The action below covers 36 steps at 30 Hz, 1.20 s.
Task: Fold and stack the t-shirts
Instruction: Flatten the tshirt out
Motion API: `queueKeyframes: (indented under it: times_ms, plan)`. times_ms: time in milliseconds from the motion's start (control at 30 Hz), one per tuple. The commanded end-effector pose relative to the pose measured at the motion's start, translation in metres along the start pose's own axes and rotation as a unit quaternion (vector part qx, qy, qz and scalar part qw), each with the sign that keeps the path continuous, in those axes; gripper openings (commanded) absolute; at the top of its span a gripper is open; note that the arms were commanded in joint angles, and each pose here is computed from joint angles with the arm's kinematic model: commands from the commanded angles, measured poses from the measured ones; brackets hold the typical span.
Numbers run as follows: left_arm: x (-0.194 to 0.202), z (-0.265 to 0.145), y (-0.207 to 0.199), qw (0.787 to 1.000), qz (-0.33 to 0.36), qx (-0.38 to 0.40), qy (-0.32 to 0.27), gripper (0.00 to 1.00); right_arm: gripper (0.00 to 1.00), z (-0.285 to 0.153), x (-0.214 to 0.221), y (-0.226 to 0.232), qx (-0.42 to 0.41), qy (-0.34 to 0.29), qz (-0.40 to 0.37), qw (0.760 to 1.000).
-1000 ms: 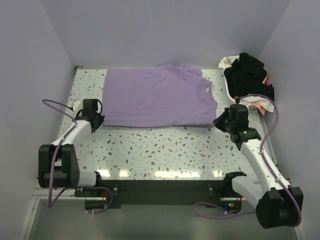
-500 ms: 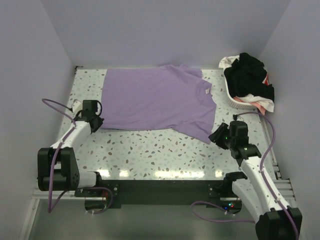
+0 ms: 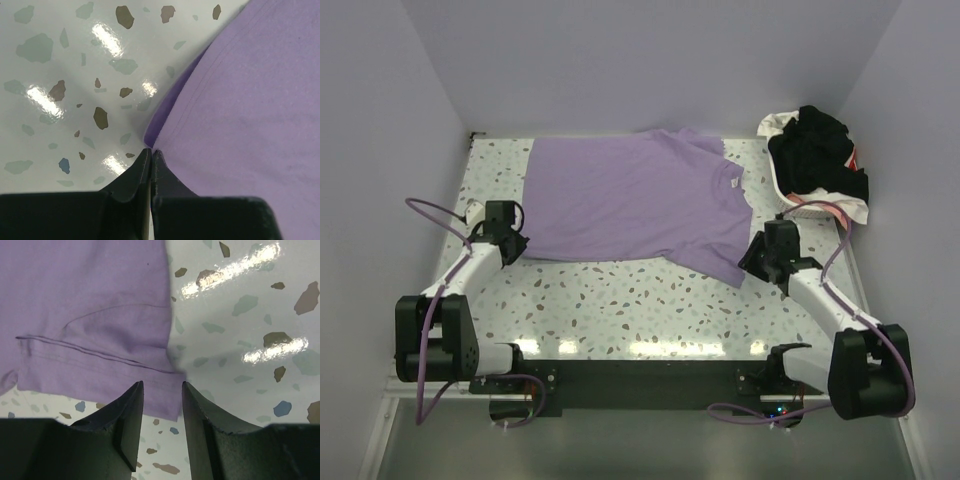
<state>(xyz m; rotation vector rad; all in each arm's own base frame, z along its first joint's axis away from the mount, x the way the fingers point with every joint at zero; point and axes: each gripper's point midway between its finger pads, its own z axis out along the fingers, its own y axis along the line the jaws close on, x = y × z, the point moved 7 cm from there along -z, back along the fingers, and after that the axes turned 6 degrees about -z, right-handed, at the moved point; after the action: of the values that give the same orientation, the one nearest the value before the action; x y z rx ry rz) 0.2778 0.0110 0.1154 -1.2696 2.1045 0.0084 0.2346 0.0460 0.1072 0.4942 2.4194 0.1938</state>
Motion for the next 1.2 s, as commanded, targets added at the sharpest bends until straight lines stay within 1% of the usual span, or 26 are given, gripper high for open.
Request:
queueKeyframes:
  times_ms: [0, 100, 200, 333, 700, 867, 967, 1000, 1100, 1167]
  plan:
    - [-0.003, -0.001, -0.002, 1.0, 0.001, 0.018, -0.009, 0.0, 0.4, 0.01, -0.008, -0.003, 0.021, -0.035, -0.003, 0.999]
    - [-0.001, 0.0, -0.001, 1.0, 0.003, 0.018, -0.006, 0.0, 0.39, 0.018, -0.005, -0.002, 0.018, -0.027, -0.002, 0.999]
    - [-0.001, 0.001, 0.0, 1.0, 0.005, 0.017, -0.006, 0.0, 0.35, 0.022, 0.0, -0.002, 0.014, -0.015, 0.0, 1.0]
    - [0.0, 0.001, -0.001, 1.0, 0.005, 0.019, -0.004, 0.0, 0.35, 0.019, 0.006, -0.004, 0.006, -0.018, 0.011, 1.0]
    - [0.0, 0.001, -0.002, 1.0, 0.005, 0.023, -0.001, 0.0, 0.36, 0.025, 0.011, 0.001, -0.015, 0.001, 0.021, 1.0]
    - [-0.001, 0.001, -0.003, 1.0, 0.005, 0.025, -0.001, 0.0, 0.32, 0.029, 0.012, 0.001, -0.01, 0.009, 0.021, 1.0]
    - [0.0, 0.001, -0.003, 1.0, 0.006, 0.026, 0.001, 0.0, 0.24, 0.028, 0.01, 0.002, -0.013, 0.005, 0.022, 1.0]
    - [0.0, 0.001, -0.003, 1.0, 0.007, 0.025, 0.001, 0.0, 0.15, 0.027, 0.01, 0.002, -0.014, 0.005, 0.022, 1.0]
    - [0.0, 0.001, -0.002, 1.0, 0.007, 0.024, 0.0, 0.0, 0.05, 0.019, 0.007, 0.004, -0.019, 0.001, 0.02, 1.0]
    - [0.0, 0.001, -0.002, 1.0, 0.007, 0.023, 0.0, 0.0, 0.05, 0.012, 0.007, 0.004, -0.023, 0.002, 0.018, 1.0]
